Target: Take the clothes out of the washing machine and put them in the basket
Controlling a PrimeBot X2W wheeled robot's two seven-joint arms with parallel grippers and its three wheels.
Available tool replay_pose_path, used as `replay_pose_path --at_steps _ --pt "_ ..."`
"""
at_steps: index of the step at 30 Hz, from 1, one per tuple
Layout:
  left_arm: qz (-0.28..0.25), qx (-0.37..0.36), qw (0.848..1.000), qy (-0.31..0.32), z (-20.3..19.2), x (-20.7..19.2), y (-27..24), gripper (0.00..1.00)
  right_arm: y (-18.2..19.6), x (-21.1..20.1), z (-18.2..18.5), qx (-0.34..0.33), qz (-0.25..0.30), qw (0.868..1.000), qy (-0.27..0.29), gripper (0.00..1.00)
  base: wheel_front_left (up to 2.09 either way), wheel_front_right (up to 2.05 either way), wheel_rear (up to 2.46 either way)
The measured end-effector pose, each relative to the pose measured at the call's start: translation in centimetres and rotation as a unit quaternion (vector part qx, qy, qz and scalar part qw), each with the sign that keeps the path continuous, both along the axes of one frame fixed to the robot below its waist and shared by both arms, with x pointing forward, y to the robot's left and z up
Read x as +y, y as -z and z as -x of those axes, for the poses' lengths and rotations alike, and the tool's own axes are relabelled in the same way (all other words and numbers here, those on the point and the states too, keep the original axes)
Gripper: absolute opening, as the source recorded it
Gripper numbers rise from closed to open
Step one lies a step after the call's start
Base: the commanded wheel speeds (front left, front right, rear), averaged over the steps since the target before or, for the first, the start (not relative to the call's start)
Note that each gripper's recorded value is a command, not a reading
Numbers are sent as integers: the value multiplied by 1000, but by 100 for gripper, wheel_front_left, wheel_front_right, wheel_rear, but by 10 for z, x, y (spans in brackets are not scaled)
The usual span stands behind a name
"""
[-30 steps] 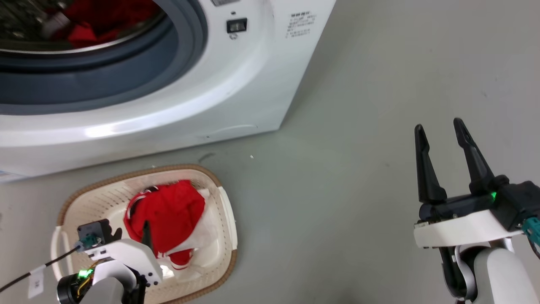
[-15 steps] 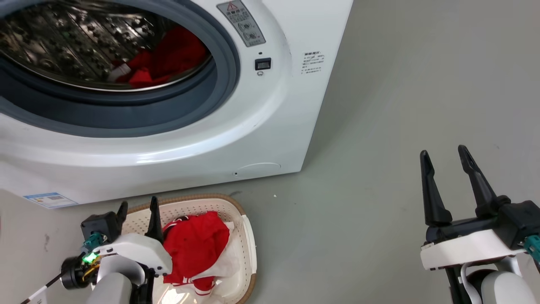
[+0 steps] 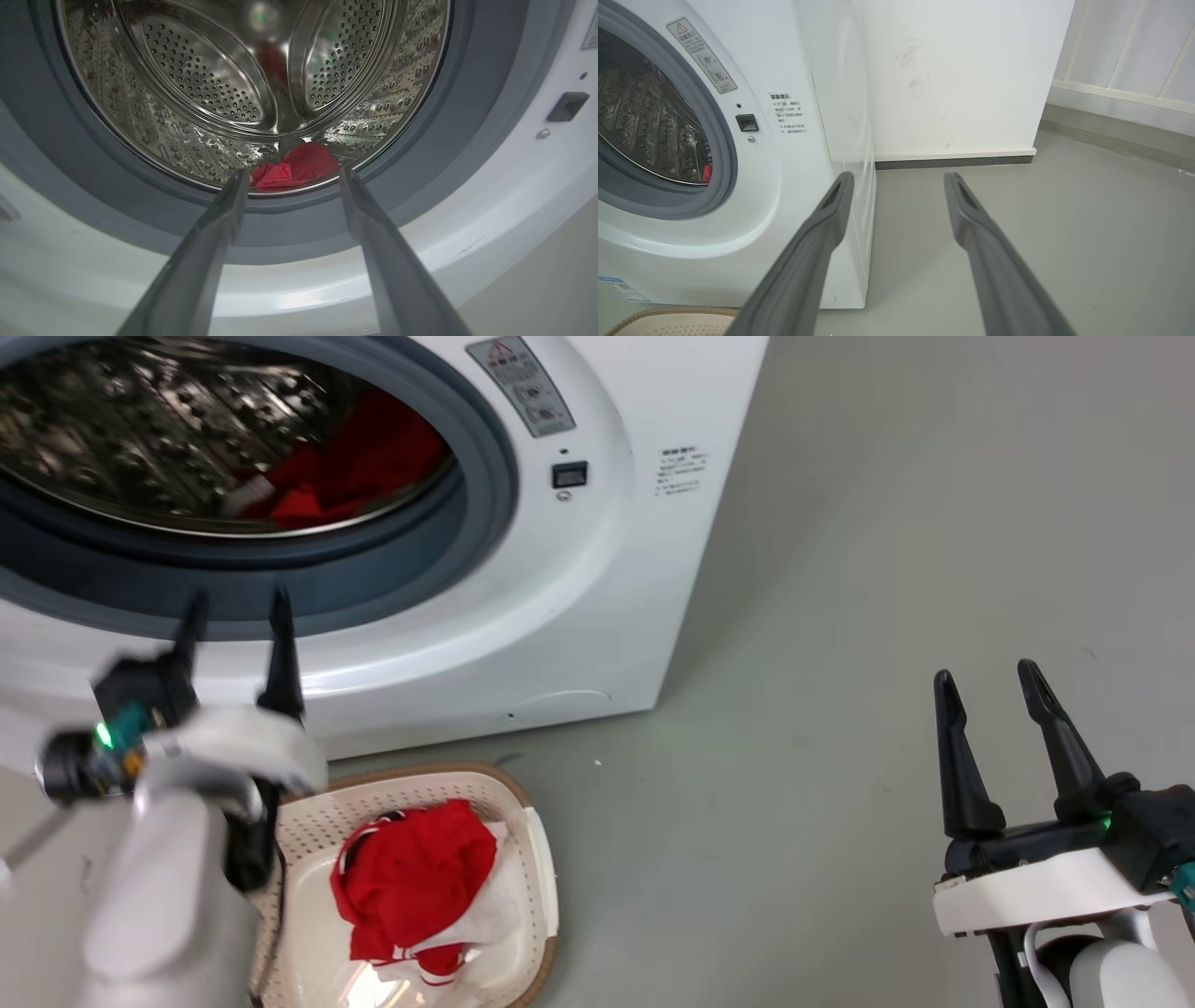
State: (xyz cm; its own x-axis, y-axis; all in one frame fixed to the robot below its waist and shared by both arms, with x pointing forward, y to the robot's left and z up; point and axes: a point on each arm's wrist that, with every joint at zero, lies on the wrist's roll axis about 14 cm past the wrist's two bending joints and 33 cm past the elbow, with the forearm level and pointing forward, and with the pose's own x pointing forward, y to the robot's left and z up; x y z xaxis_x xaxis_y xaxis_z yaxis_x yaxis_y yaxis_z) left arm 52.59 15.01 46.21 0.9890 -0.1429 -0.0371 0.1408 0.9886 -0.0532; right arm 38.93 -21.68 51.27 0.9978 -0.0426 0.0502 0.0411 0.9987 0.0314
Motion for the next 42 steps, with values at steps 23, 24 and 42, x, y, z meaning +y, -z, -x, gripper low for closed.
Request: replay_pose_path --at_steps 23,24,42 --pt "-139 171 972 76 -182 -25 39 100 67 -48 9 79 -25 993 83 100 0 0 0" --pt "-145 181 970 75 -188 -25 41 100 72 -48 9 87 -27 992 85 100 0 0 0" --pt "-190 383 901 68 -216 -17 143 100 115 -52 6 153 -26 983 95 100 0 0 0"
